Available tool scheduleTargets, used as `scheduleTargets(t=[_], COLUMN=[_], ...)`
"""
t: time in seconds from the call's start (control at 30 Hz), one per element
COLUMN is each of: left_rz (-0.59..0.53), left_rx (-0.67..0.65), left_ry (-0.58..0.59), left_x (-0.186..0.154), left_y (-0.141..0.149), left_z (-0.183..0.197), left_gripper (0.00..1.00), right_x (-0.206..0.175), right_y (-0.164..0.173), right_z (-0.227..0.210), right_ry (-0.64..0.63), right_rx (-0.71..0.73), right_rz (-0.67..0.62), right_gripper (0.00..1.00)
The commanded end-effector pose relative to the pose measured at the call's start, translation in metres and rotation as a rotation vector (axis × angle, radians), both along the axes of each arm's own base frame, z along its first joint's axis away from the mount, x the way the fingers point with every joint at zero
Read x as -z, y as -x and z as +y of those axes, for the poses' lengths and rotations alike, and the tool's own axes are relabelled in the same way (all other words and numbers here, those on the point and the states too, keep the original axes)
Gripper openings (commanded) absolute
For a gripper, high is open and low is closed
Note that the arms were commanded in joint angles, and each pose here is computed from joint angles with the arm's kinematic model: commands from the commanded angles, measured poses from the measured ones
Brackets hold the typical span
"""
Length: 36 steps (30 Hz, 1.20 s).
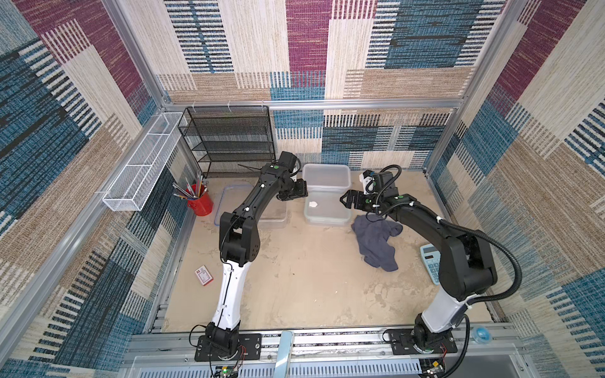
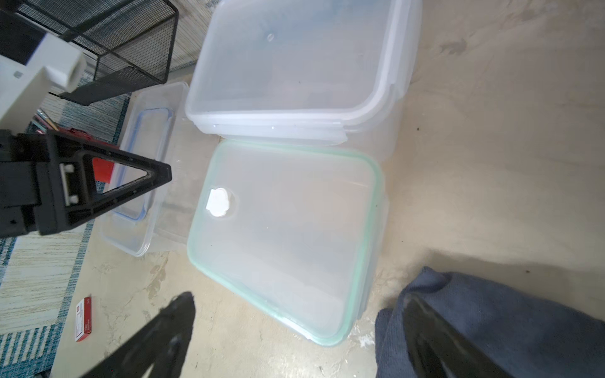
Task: Wipe the insides of the lunch boxes
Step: Move the lunch box to the center of the board.
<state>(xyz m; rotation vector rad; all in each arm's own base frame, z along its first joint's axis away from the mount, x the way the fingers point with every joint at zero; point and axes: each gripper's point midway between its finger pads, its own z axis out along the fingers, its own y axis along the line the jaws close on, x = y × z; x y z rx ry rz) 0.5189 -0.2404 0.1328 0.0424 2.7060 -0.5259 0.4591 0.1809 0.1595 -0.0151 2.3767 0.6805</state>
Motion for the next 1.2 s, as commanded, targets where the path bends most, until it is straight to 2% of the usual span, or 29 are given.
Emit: scheduleTargets(t=[0.0, 0.2, 0.47, 0.57, 0.77, 0.97, 1.17], left_rz=[0.005, 0.023, 0.059, 0.065, 0.082, 0.095, 0.107], left_rx=[-0.033, -0.087, -0.082, -0.063, -0.040, -0.021, 0.016], left_ry=[-0.014, -0.086, -0.066, -0.061, -0.088, -0.069, -0.057], left_x=[0.008, 0.031, 0.051, 0.051, 0.052, 0.054, 0.052], left_y=[-0.003, -0.004, -0.001, 0.005, 0.022, 0.037, 0.051], left_z=[-0.005, -0.001, -0.019, -0.026, -0.026, -0.029, -0.040], left_gripper=[0.68, 0.68, 0.68, 0.68, 0.67, 0.66, 0.64], right_x=[0.001, 0.030, 0.058, 0.061, 0.059, 0.061, 0.065], right_y=[-0.019, -0.040, -0.049, -0.043, -0.023, -0.002, 0.013], right_z=[-0.001, -0.002, 0.010, 0.017, 0.028, 0.044, 0.054], right_ry=[0.013, 0.027, -0.023, -0.075, -0.166, -0.181, -0.175], right_rx=[0.021, 0.032, 0.010, -0.006, -0.038, -0.073, -0.085], right_rz=[-0.041, 0.012, 0.064, 0.080, 0.086, 0.091, 0.103], right_gripper=[0.99, 0.99, 0.99, 1.00, 0.89, 0.80, 0.76])
